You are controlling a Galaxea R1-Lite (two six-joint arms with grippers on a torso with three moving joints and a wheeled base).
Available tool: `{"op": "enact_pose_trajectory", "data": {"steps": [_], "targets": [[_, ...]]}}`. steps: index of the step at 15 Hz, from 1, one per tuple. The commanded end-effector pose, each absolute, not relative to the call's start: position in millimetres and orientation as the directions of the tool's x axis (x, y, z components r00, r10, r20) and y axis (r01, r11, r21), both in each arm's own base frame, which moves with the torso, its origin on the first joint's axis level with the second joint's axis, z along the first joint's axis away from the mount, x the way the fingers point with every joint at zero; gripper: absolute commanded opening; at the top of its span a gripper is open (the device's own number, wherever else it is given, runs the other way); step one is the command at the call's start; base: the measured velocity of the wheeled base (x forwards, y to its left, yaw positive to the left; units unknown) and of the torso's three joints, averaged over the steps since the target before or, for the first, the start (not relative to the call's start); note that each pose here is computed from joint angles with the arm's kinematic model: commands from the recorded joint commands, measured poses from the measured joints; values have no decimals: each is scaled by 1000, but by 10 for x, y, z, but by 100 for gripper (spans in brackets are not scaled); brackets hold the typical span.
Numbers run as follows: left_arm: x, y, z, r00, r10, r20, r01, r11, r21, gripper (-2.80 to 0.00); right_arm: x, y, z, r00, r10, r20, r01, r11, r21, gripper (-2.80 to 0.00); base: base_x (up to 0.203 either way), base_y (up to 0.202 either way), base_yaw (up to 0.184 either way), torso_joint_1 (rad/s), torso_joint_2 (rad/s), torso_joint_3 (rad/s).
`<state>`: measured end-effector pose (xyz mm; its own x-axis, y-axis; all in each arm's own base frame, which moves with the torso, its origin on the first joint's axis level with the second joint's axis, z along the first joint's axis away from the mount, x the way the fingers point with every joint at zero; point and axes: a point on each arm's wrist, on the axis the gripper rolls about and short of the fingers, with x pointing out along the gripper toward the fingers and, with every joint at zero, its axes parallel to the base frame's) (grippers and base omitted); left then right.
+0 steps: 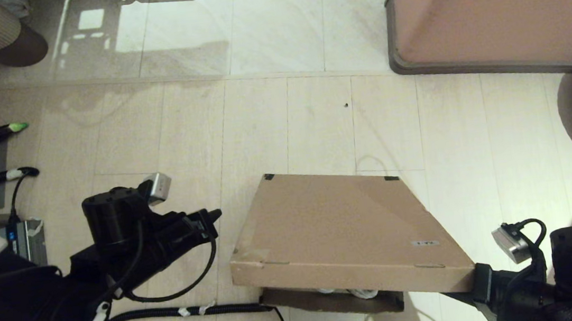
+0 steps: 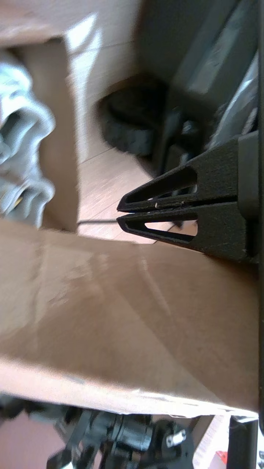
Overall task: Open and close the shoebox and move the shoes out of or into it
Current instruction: Open the shoe box
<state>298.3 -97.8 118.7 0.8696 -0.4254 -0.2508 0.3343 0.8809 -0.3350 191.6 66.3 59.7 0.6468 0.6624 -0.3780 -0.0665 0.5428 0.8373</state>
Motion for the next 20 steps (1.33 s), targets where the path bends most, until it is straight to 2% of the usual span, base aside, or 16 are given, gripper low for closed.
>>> {"op": "enact_pose_trajectory", "data": {"steps": [1, 7, 13, 18, 20], "targets": [[2931, -938, 1231, 876, -420, -238, 332, 881, -336, -280, 2002, 687, 744, 677, 672, -302, -137, 517, 845, -280, 0, 0, 0, 0, 0, 0], [2915, -860, 1208, 882, -401, -250, 309, 890, -336, -280, 2254, 738, 1213, 729, 678, -91, -327, 463, 824, -280, 0, 0, 0, 0, 0, 0], [2874, -848, 1165, 877, -399, -269, 304, 892, -335, -280, 2649, 599, 1878, 789, 612, 53, -371, 408, 834, -280, 0, 0, 0, 0, 0, 0], [2718, -804, 1214, 878, -400, -265, 305, 892, -334, -280, 3257, 626, 1914, 862, 501, 74, -324, 432, 841, -280, 0, 0, 0, 0, 0, 0], [2590, -768, 1258, 880, -400, -257, 308, 891, -334, -280, 3267, 646, 1984, 864, 499, 71, -333, 460, 823, -280, 0, 0, 0, 0, 0, 0]]}}
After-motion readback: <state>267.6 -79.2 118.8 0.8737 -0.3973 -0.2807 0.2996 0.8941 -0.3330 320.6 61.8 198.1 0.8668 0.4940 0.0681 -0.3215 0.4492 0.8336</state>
